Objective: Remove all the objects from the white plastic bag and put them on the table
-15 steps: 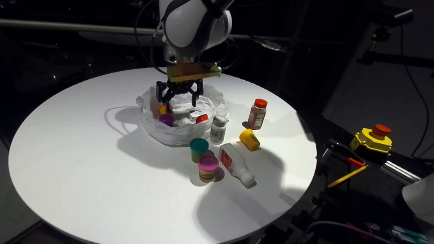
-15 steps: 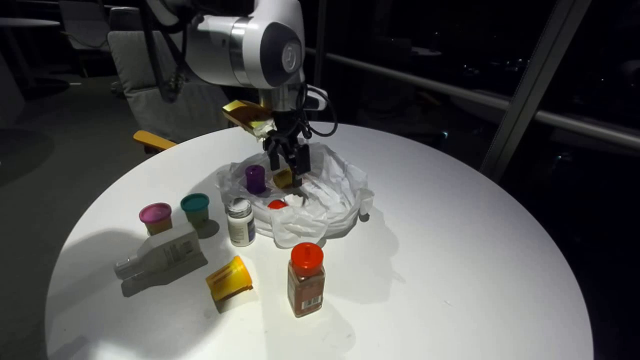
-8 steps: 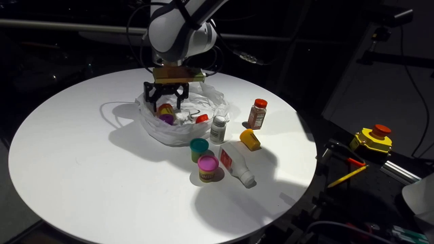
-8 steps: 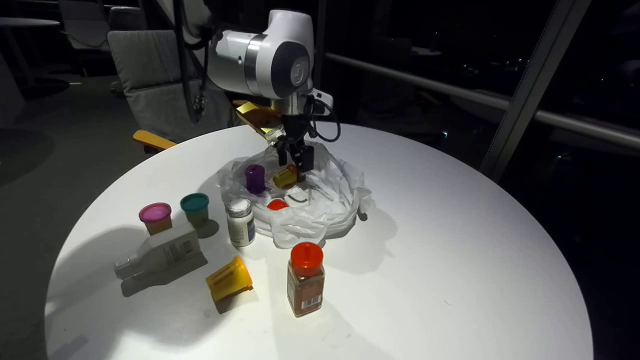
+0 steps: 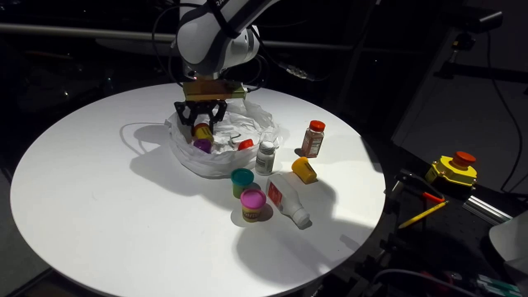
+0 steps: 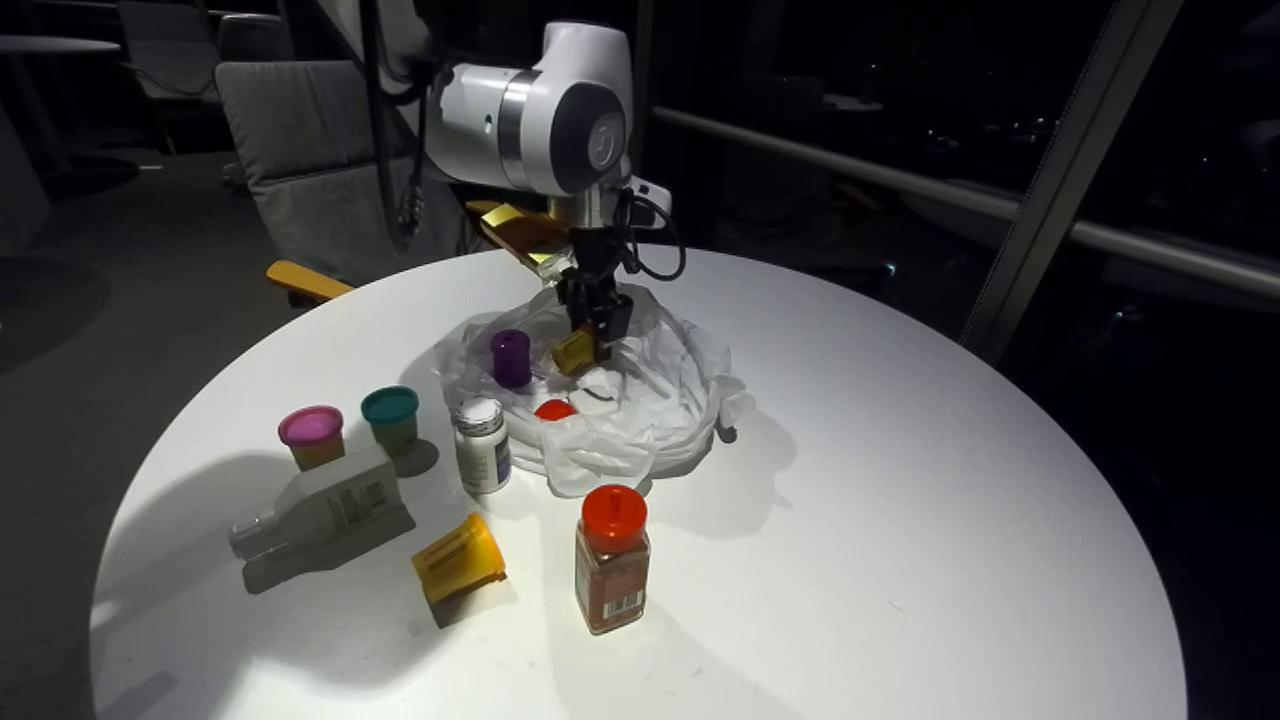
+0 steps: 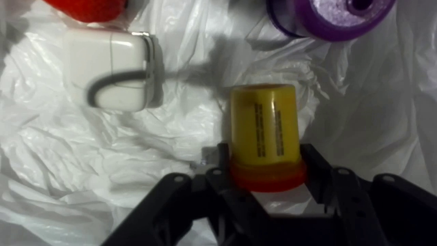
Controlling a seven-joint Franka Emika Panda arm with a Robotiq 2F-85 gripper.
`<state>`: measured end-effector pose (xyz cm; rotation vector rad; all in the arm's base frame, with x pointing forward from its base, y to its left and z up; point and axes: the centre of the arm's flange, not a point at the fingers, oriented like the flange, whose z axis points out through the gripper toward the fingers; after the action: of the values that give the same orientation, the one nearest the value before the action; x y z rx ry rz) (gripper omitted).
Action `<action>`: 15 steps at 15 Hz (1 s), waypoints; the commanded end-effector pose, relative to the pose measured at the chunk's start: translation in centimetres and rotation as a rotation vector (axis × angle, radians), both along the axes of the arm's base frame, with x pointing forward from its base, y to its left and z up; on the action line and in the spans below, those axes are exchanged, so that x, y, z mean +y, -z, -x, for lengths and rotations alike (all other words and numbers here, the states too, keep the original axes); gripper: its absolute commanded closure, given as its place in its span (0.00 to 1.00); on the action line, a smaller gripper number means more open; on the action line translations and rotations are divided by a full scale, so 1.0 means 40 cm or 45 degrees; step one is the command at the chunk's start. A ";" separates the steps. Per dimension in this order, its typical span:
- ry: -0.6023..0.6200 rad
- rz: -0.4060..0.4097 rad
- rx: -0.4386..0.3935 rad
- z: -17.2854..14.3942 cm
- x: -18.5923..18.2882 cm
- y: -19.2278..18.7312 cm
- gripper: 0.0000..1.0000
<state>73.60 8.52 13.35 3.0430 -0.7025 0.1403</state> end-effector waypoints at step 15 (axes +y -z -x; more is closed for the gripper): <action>0.292 0.340 -0.068 0.388 -0.127 -0.346 0.71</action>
<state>63.96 5.31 26.86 2.6840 -0.9581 0.2750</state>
